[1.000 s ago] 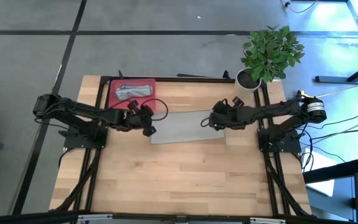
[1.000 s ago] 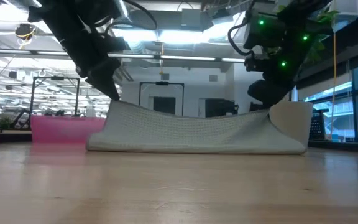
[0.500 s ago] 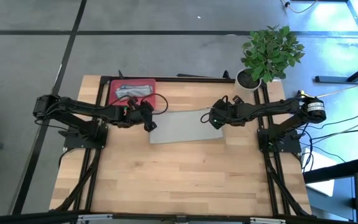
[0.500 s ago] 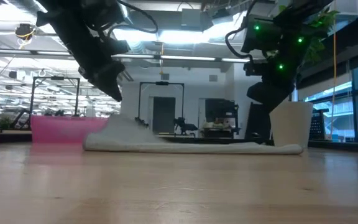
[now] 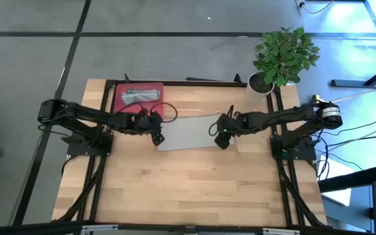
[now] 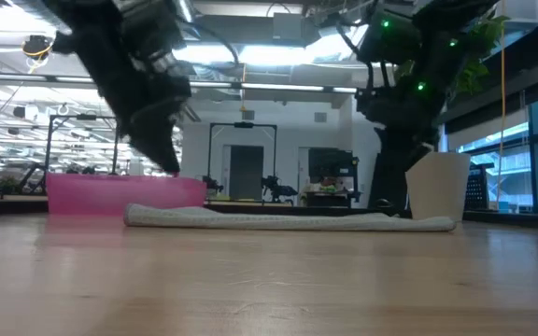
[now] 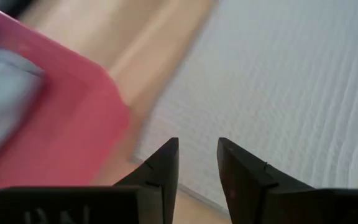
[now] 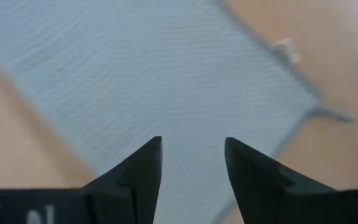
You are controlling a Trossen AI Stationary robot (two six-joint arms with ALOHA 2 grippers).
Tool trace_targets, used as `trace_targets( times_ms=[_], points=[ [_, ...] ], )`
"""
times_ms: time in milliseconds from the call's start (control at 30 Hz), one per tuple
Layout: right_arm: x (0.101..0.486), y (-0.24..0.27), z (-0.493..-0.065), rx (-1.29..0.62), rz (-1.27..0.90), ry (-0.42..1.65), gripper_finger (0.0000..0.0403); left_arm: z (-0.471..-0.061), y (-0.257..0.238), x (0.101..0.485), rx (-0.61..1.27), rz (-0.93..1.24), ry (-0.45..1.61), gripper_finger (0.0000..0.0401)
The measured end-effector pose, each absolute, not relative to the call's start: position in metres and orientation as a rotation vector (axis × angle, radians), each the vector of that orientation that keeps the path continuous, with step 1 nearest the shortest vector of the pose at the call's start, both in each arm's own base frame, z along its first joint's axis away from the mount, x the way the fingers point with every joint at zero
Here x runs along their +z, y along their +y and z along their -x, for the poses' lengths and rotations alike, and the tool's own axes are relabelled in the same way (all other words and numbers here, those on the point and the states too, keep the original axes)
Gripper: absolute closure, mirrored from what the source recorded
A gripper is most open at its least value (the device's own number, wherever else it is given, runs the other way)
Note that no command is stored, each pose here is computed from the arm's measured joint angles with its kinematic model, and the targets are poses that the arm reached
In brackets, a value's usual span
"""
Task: Roll microfiber towels into tight, uniform cylinder then place into a basket
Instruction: Fold the gray towel
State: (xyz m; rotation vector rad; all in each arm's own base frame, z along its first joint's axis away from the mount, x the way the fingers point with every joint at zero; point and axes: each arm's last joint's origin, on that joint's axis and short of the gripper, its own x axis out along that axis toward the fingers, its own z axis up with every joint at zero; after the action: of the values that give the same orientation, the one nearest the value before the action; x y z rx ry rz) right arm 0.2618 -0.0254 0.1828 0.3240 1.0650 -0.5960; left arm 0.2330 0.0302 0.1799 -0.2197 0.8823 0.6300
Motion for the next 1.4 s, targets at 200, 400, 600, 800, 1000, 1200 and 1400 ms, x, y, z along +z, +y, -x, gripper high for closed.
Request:
trace_targets(
  times_ms=[200, 400, 600, 800, 1000, 1200, 1400],
  points=[
    [0.169, -0.004, -0.260, -0.542, -0.357, 1.044, 0.0226, -0.238, 0.019, 0.140, 0.560, 0.211, 0.934, 0.0300],
    [0.149, 0.000, -0.248, -0.587, -0.419, 1.044, 0.0226, -0.248, 0.012, 0.117, 0.532, 0.191, 0.985, 0.0303],
    [0.132, 0.000, -0.236, -0.605, -0.444, 1.035, 0.0226, -0.251, -0.001, 0.108, 0.517, 0.202, 1.002, 0.0304],
    [0.121, -0.003, -0.226, -0.684, -0.432, 1.018, 0.0226, -0.250, -0.025, 0.107, 0.462, 0.243, 0.988, 0.0307],
    [0.116, -0.005, -0.221, -0.764, -0.403, 0.976, 0.0226, -0.246, -0.056, 0.107, 0.390, 0.274, 0.963, 0.0307],
    [0.118, -0.008, -0.224, -0.805, -0.290, 0.908, 0.0226, -0.245, -0.085, 0.109, 0.305, 0.330, 0.885, 0.0307],
    [0.119, -0.010, -0.224, -0.811, -0.185, 0.907, 0.0226, -0.242, -0.101, 0.111, 0.308, 0.328, 0.810, 0.0307]
  ],
)
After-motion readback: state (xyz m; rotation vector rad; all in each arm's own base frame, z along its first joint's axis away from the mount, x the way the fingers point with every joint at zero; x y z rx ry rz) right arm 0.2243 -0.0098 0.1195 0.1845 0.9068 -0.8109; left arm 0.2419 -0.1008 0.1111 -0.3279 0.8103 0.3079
